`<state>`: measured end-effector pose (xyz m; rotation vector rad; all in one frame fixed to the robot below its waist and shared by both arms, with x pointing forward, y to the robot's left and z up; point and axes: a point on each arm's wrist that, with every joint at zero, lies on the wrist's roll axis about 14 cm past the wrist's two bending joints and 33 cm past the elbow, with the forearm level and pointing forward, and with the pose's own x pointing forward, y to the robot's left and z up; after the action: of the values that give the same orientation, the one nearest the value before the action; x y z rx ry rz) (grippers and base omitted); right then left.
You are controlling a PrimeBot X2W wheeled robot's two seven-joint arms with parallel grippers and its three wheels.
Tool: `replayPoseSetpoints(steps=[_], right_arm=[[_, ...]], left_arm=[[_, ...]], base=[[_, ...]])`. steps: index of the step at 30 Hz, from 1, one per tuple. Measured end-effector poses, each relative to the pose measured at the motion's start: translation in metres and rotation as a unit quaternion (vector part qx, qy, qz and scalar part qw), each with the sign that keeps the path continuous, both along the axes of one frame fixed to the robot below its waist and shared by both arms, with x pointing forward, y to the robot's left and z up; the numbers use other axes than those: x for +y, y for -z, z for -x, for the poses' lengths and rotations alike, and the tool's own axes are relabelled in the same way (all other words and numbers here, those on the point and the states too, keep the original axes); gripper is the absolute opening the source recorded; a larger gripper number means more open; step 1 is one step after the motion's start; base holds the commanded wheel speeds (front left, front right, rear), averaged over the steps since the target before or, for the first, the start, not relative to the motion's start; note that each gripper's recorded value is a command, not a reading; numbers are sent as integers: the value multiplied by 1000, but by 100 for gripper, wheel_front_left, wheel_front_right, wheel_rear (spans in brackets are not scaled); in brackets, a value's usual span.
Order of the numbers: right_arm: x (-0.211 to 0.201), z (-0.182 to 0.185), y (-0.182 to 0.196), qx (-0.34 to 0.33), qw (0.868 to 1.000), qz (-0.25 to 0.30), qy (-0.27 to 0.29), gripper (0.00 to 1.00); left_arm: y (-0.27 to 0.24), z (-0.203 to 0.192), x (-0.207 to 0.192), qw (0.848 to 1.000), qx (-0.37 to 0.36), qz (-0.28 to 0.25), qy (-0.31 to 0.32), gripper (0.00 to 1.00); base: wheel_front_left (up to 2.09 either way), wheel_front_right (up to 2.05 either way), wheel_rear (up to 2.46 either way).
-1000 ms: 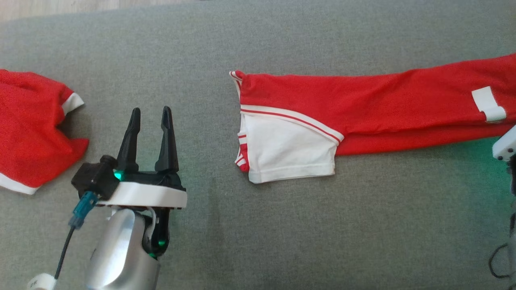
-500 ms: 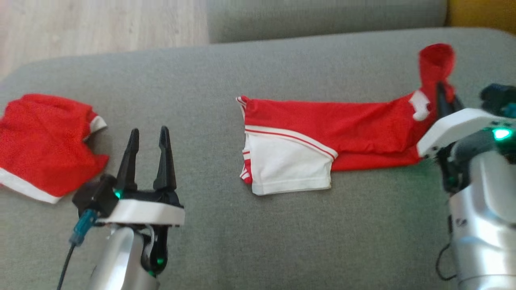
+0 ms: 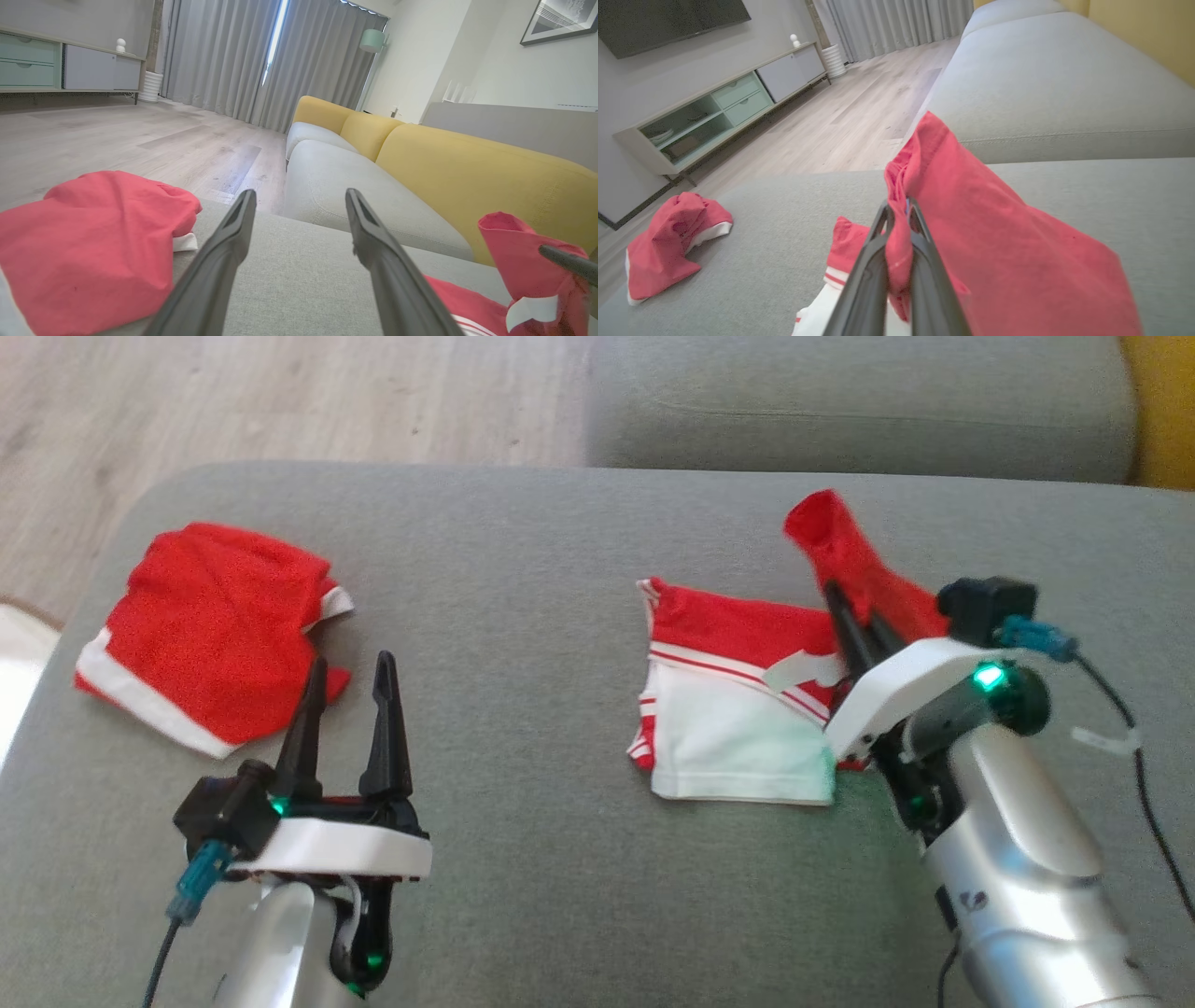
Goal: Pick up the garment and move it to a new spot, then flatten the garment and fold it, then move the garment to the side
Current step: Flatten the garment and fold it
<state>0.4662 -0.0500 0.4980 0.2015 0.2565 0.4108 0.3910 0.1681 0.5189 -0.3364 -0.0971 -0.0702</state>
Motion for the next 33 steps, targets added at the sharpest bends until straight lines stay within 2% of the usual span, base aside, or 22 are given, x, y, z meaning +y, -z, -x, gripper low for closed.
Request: replayPoseSetpoints(steps=[11, 23, 24, 25, 26, 30, 33], right_arm=[[73, 23, 54, 58, 993, 2, -101, 0], [95, 39, 94, 103, 984, 21, -143, 0], [96, 42, 96, 106, 983, 23, -147, 9], [97, 45, 98, 109, 982, 27, -154, 95], [100, 49, 98, 111, 980, 24, -160, 100], [123, 65, 81, 105, 975, -9, -196, 100], [126, 66, 67, 87, 976, -29, -197, 100]], left_arm=[[12, 15, 25, 999, 20, 0, -36, 100], [25, 17, 33, 998, 40, 3, -53, 100], [25, 16, 33, 998, 40, 3, -53, 100], [25, 16, 32, 998, 40, 3, -52, 100], [25, 15, 31, 998, 41, 3, -51, 100], [24, 11, 25, 998, 39, 4, -42, 100], [22, 7, 19, 999, 35, 5, -33, 100]], base=[[0, 0, 0], [0, 0, 0], [0, 0, 0], [0, 0, 0], [0, 0, 0], [0, 0, 0], [0, 0, 0]])
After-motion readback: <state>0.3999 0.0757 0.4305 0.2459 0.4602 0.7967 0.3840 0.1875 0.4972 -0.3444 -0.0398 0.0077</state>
